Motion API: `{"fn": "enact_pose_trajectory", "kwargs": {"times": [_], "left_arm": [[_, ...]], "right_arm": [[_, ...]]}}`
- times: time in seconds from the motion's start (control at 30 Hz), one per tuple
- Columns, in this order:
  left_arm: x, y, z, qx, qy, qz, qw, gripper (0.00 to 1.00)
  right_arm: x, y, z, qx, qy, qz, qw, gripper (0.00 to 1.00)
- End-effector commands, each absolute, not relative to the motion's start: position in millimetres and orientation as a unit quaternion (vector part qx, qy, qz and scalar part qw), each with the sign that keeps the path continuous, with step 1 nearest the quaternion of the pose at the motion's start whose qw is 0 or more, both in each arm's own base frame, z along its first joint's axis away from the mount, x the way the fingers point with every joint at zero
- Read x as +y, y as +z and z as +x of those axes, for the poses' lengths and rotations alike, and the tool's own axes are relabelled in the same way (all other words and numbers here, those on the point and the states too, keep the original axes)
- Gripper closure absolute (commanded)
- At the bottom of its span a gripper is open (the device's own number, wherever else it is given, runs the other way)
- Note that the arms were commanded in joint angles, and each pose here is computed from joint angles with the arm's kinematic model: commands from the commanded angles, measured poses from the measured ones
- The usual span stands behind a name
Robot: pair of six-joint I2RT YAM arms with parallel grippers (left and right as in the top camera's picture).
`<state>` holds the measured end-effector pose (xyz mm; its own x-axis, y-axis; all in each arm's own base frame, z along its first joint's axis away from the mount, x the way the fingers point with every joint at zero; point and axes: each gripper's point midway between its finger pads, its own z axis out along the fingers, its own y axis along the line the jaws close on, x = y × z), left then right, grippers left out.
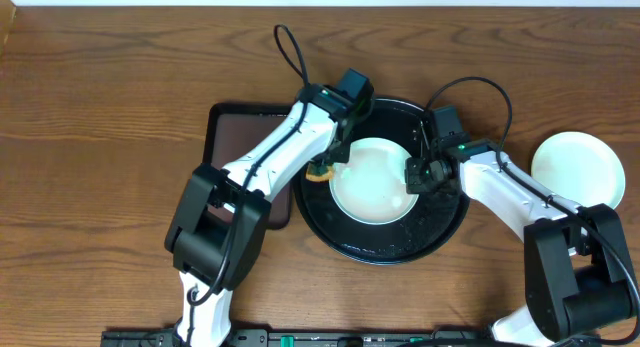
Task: Clean dirty plates on tray and stack at the side
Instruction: 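Scrub the second mint-green plate with the sponge in the left gripper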
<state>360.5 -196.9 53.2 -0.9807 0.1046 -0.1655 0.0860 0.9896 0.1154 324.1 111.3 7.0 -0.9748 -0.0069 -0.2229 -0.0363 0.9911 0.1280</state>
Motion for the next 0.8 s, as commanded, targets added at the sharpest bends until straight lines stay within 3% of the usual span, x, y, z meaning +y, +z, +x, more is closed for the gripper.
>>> {"fn": "enact_pose_trajectory", "kwargs": {"times": [0.0, 0.17, 0.37, 0.47, 0.6, 0.77], "left_arm": [[-210, 67, 366, 0.994, 0.018, 0.051, 0.097, 0.93], [-268, 71, 361, 0.987, -0.117, 0.069, 0.088, 0.93], [-287, 51, 350, 0.987, -0.131, 0.044, 0.087, 0.92], [-280, 33, 344, 0.99, -0.12, 0.022, 0.076, 0.93], [-240, 11, 338, 0.996, -0.022, 0.014, 0.08, 0.92], [-216, 34, 341, 0.996, 0.024, 0.016, 0.086, 0.93]], "right_arm": [[90, -2, 319, 0.995, 0.015, 0.003, 0.104, 0.99], [90, -2, 319, 0.995, 0.016, 0.003, 0.103, 0.99], [90, -2, 319, 0.995, 0.016, 0.003, 0.103, 0.99], [90, -2, 319, 0.995, 0.016, 0.003, 0.103, 0.99], [90, -2, 320, 0.994, 0.016, 0.002, 0.104, 0.99], [90, -2, 320, 0.994, 0.016, 0.003, 0.105, 0.99]]}}
